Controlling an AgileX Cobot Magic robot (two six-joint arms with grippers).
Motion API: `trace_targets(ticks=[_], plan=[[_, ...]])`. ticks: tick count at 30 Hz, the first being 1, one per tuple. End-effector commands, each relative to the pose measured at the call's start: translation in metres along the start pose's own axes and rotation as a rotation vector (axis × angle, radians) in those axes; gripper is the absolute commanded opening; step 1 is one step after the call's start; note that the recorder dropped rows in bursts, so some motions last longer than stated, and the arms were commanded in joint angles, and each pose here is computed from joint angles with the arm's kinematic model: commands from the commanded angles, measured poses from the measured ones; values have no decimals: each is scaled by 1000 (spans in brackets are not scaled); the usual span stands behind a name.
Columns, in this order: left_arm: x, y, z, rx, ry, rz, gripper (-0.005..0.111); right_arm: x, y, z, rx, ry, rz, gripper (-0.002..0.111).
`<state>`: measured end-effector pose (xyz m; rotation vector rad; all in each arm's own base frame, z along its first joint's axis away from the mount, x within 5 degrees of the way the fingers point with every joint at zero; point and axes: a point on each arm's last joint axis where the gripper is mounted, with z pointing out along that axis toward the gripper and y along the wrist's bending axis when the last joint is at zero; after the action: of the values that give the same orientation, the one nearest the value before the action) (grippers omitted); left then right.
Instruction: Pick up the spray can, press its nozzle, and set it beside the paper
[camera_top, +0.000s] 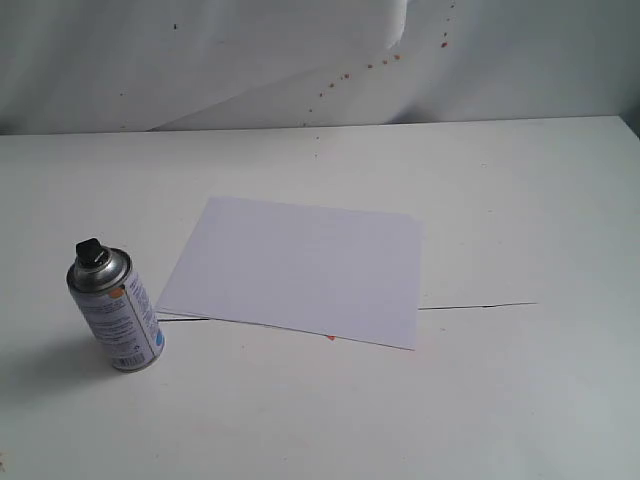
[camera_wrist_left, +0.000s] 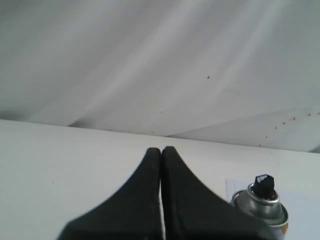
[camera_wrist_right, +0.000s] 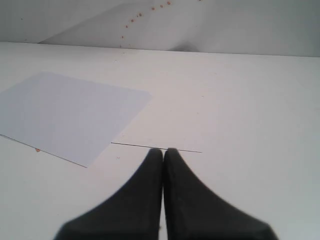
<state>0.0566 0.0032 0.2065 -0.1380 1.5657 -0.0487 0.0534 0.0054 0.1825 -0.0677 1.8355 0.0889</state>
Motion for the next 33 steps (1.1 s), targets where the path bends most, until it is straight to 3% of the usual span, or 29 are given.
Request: trace_targets(ticks=[1, 5, 8, 11, 14, 17, 21, 27, 33], plan=[[-4, 0, 0, 4, -54, -8, 0, 1, 0, 0, -1, -2, -11, 0], [-5, 0, 0, 6, -73, -5, 0, 1, 0, 0, -1, -2, -11, 0], [-22, -2, -3, 34, -253, -108, 0, 1, 0, 0, -1, -2, -11, 0], [-36, -4, -6, 33, -238, -88, 0, 1, 0, 0, -1, -2, -11, 0], [-70, -8, -4, 20, -203, 11, 0, 1, 0, 0, -1, -2, -11, 0], [-105, -12, 13, 17, -172, 11, 0, 1, 0, 0, -1, -2, -11, 0], [-133, -16, 42, 10, -113, 11, 0, 1, 0, 0, -1, -2, -11, 0], [-127, -15, 69, -3, -3, 11, 0, 1, 0, 0, -1, -2, -11, 0], [-124, -15, 72, -3, 14, 0, 0, 1, 0, 0, -1, -2, -11, 0]])
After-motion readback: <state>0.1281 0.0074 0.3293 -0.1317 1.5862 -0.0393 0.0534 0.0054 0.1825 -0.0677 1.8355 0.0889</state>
